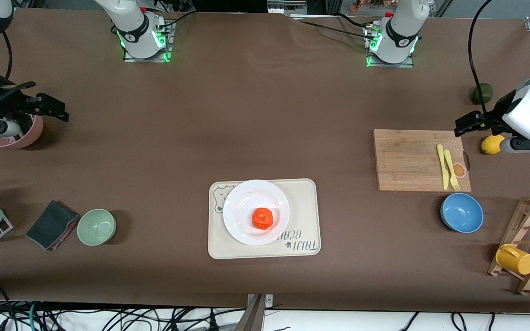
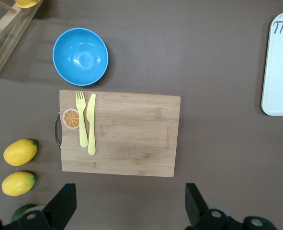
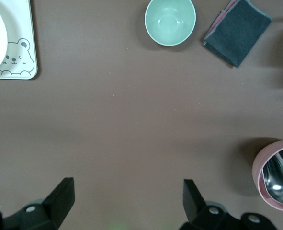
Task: Place orange and plate with both arms
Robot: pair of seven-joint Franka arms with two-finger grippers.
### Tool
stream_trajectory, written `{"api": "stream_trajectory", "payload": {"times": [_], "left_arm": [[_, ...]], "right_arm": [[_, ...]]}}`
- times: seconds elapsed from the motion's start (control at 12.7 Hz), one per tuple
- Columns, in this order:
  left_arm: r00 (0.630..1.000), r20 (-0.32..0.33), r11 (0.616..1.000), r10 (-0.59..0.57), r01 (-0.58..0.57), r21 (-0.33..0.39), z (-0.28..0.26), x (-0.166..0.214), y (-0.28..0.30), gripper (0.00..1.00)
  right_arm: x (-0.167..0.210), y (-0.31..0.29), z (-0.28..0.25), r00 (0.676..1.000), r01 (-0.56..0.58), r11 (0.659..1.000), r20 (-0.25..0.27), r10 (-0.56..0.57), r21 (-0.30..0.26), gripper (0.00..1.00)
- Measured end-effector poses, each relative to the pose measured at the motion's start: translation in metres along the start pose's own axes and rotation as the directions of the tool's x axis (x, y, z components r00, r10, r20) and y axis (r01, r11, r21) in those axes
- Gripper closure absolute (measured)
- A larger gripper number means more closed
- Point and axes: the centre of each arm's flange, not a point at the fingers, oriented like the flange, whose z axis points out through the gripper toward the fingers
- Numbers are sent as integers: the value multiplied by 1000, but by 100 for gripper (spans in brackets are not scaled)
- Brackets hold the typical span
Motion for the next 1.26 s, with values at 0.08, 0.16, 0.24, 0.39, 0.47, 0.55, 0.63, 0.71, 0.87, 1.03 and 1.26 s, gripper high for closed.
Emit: {"api": "stream_trajectory", "payload": {"times": [0.08,0.16,0.24,0.39,0.47,0.55,0.63,0.71,0.87,1.03,1.26], "left_arm": [[1000,0,1000,0,0,0,0,0,0,0],[1000,0,1000,0,0,0,0,0,0,0],[1000,0,1000,0,0,0,0,0,0,0],[1000,0,1000,0,0,0,0,0,0,0],[1000,0,1000,0,0,0,0,0,0,0],[1000,0,1000,0,0,0,0,0,0,0],[1000,0,1000,0,0,0,0,0,0,0],[1000,0,1000,0,0,0,0,0,0,0],[1000,0,1000,0,0,0,0,0,0,0],[1000,0,1000,0,0,0,0,0,0,0],[1000,1,1000,0,0,0,0,0,0,0]], "right_arm": [[0,-1,0,1000,1,1000,2,-1,0,0],[0,-1,0,1000,1,1000,2,-1,-1,0],[0,0,0,1000,0,1000,2,0,-1,0],[0,2,-2,1000,-4,1000,-1,4,-2,0],[0,3,-6,1000,-6,1000,-9,6,-4,0],[0,5,-12,1000,-11,1000,-22,10,-6,0],[-1,9,-18,999,-19,1000,-34,19,-6,0],[-1,16,-24,998,-31,999,-46,31,-5,0],[-2,29,-36,996,-54,999,-70,53,-4,0],[-2,30,-39,996,-54,999,-76,54,-4,0],[0,24,-28,999,-43,999,-33,43,-2,0]]}}
